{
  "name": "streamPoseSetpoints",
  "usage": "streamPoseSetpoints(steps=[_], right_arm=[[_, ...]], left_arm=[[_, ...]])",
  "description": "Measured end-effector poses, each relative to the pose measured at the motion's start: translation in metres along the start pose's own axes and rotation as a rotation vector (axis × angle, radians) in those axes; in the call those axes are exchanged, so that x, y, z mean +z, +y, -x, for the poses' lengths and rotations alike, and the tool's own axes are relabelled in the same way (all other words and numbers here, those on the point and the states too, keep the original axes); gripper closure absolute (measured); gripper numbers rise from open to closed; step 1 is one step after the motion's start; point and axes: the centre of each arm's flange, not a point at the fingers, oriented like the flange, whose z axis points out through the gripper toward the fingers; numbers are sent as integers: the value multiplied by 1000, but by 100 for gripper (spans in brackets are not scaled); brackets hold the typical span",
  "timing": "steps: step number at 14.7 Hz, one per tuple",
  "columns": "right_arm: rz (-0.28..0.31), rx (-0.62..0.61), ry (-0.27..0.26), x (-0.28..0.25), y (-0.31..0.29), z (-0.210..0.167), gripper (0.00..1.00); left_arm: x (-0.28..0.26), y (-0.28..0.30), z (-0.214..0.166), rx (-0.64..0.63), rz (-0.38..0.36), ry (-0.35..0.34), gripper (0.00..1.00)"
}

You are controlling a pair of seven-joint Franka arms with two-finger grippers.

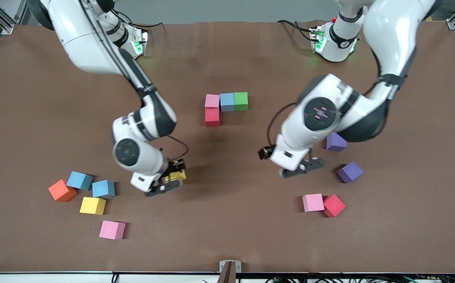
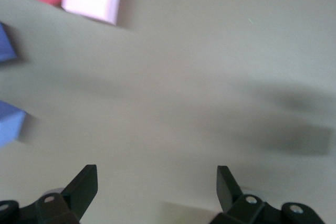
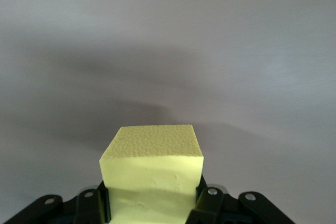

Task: Arrange 11 blocks into digit 3
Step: 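Reach the left gripper to the purple cube while the right gripper carries yellow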

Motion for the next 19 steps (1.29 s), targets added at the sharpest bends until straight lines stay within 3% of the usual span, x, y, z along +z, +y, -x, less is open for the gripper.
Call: streamPoseSetpoints(steps=[4, 11, 15, 19], right_arm=[[11, 71, -13, 11, -75, 20, 44], [51, 141, -95, 43, -119, 47, 44], [76, 176, -140, 67, -119, 62, 44], [87, 201, -146, 73, -140, 74, 44]], left_arm=[[11, -62, -61, 59, -34, 59, 0], [70, -170, -135, -76, -57, 95, 0], [108, -211, -137, -132, -69, 46, 0], [133, -234, -130, -198, -95, -4, 0]])
